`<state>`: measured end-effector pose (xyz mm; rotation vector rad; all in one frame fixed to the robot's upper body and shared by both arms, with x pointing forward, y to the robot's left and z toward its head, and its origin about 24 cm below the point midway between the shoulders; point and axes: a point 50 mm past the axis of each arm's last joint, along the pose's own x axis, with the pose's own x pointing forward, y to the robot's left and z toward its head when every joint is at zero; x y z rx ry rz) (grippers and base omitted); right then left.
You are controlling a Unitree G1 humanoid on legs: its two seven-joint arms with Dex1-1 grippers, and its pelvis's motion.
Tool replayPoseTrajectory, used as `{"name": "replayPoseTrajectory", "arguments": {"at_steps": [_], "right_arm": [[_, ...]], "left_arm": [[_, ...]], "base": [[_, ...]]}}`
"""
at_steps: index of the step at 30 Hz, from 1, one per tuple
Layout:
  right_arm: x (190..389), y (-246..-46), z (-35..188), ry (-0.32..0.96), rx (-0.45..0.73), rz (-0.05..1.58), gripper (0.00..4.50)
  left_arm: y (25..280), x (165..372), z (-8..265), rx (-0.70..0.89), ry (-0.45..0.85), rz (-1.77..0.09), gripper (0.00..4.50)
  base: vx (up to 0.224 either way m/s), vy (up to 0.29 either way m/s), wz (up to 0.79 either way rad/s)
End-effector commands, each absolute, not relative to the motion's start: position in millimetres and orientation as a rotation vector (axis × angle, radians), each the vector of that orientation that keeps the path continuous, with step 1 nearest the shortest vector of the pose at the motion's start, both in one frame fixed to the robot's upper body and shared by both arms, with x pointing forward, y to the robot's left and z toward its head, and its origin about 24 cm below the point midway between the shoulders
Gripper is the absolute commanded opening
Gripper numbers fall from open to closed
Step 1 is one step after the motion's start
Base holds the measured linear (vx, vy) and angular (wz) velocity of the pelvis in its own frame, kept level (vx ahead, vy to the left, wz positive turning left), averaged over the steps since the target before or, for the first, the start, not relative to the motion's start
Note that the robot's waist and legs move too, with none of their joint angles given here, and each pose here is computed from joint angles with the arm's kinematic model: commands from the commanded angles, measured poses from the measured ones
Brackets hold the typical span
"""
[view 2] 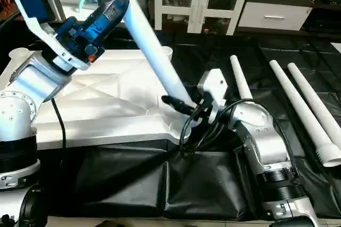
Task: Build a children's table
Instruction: Insert table leg to table base
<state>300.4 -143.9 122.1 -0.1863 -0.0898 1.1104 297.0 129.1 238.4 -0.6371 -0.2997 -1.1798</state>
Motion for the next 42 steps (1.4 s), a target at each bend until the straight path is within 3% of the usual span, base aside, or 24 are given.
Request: {"name": "replayPoseTrajectory", "arguments": {"at_steps": [1,2,3,6,9,11,16,18,21,24,26,29,42], "right_arm": [[300.0,-145.9,117.9,-0.066,-0.203,1.105,1.84],[299.9,-145.4,118.4,-0.068,-0.201,1.104,1.84],[299.8,-145.0,118.9,-0.070,-0.200,1.104,1.84],[299.9,-143.4,120.7,-0.077,-0.197,1.103,1.84],[299.4,-143.1,120.7,-0.078,-0.200,1.106,1.84],[299.3,-143.2,120.8,-0.080,-0.202,1.105,1.84],[299.3,-144.2,120.7,-0.078,-0.213,1.105,1.84],[298.3,-143.8,119.4,-0.070,-0.232,1.116,1.84],[297.8,-143.9,118.8,-0.066,-0.242,1.121,1.84],[298.0,-143.9,118.6,-0.064,-0.249,1.125,1.84],[298.1,-143.6,118.5,-0.063,-0.252,1.126,1.84],[298.6,-143.1,118.7,-0.065,-0.253,1.127,1.84],[298.2,-143.7,118.4,-0.066,-0.265,1.130,1.84]], "left_arm": [[120.1,283.6,243.0,-0.617,-0.291,-1.316,1.97],[119.0,282.7,243.0,-0.616,-0.290,-1.313,1.91],[118.3,282.3,242.8,-0.617,-0.288,-1.306,2.50],[115.9,287.6,239.9,-0.614,-0.251,-1.258,2.46],[115.7,288.8,240.4,-0.614,-0.250,-1.262,2.99],[115.6,289.1,241.0,-0.603,-0.248,-1.269,2.87],[116.2,290.5,241.2,-0.562,-0.254,-1.242,3.24],[115.4,291.3,240.4,-0.550,-0.250,-1.228,2.77],[114.3,292.7,240.3,-0.540,-0.254,-1.214,2.83],[114.0,293.4,239.7,-0.527,-0.250,-1.210,2.30],[113.8,294.4,239.2,-0.526,-0.249,-1.203,2.43],[114.1,297.3,237.9,-0.517,-0.248,-1.175,1.89],[114.5,301.2,238.4,-0.525,-0.277,-1.142,1.70]], "base": [[0.000,0.000,0.00],[0.000,0.000,0.00],[0.000,0.000,0.00],[0.000,0.000,0.00],[0.000,0.000,0.00],[0.000,0.000,0.00],[0.000,0.000,0.00],[0.000,0.000,0.00],[0.000,0.000,0.00],[0.000,0.000,0.00],[0.000,0.000,0.00],[0.000,0.000,0.00],[0.000,0.000,0.00]]}}
